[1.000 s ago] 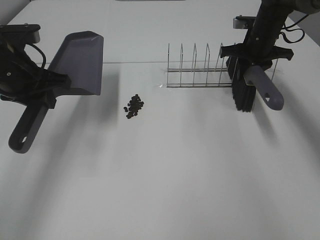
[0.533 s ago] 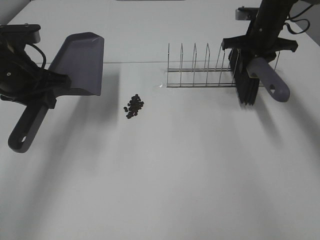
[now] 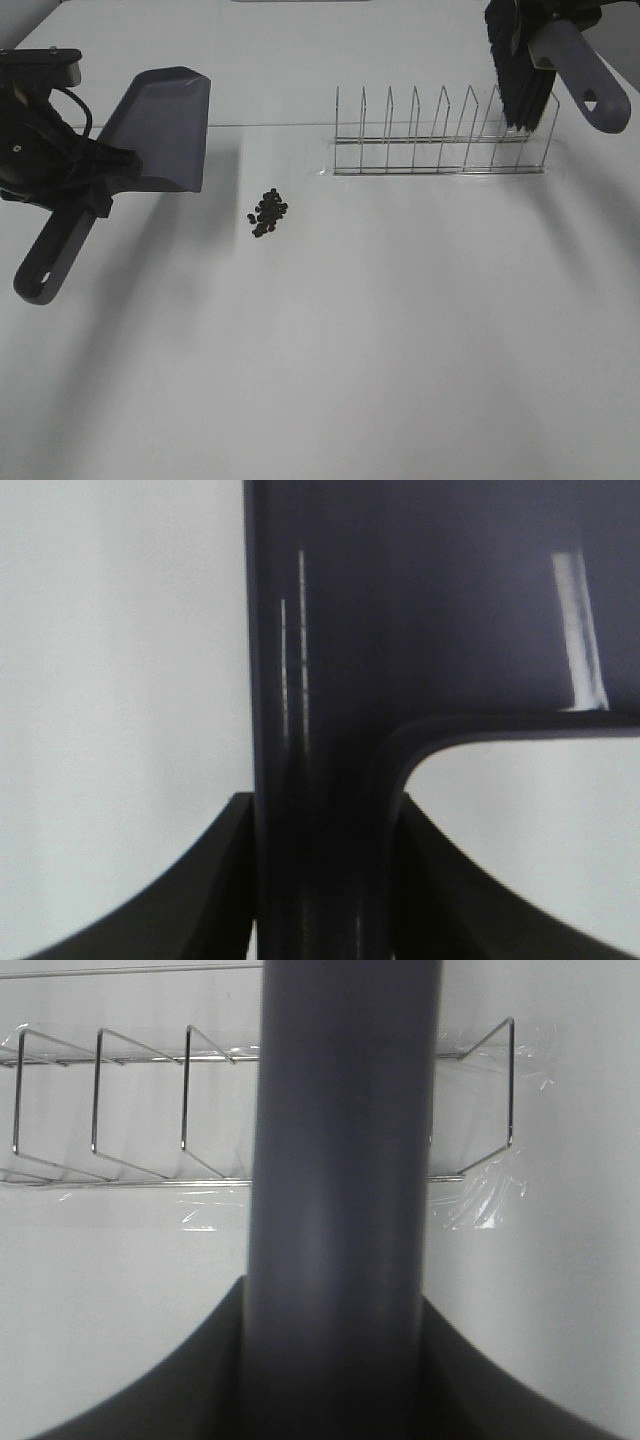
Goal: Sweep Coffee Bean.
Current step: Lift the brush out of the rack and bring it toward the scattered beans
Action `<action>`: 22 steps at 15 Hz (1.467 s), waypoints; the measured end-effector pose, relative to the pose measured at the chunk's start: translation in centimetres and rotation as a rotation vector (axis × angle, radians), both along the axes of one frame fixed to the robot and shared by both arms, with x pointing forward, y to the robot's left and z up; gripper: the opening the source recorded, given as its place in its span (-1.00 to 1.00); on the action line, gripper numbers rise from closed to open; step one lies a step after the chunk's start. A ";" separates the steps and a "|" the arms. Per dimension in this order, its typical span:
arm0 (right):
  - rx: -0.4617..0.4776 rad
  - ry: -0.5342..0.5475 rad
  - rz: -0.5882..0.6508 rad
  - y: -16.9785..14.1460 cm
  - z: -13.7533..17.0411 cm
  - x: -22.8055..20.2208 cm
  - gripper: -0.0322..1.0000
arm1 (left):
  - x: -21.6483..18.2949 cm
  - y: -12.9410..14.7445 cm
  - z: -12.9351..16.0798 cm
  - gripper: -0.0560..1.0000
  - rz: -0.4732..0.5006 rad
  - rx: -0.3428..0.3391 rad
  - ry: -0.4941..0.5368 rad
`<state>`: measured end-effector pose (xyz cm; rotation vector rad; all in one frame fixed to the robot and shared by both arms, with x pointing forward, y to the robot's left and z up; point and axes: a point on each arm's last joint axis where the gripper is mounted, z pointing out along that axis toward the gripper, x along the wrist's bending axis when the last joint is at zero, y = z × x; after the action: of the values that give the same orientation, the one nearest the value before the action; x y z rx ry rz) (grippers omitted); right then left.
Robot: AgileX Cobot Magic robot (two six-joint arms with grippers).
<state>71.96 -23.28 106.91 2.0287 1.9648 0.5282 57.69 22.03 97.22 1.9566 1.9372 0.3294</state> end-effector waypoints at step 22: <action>-0.251 0.287 0.258 14.9 -12.8 -8.6 -0.28 | -1.9 -3.3 -9.8 -0.21 -0.065 0.061 0.236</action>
<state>63.33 -8.38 94.13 1.7871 2.3419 0.0318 55.82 18.77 87.45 2.1781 2.0198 0.1470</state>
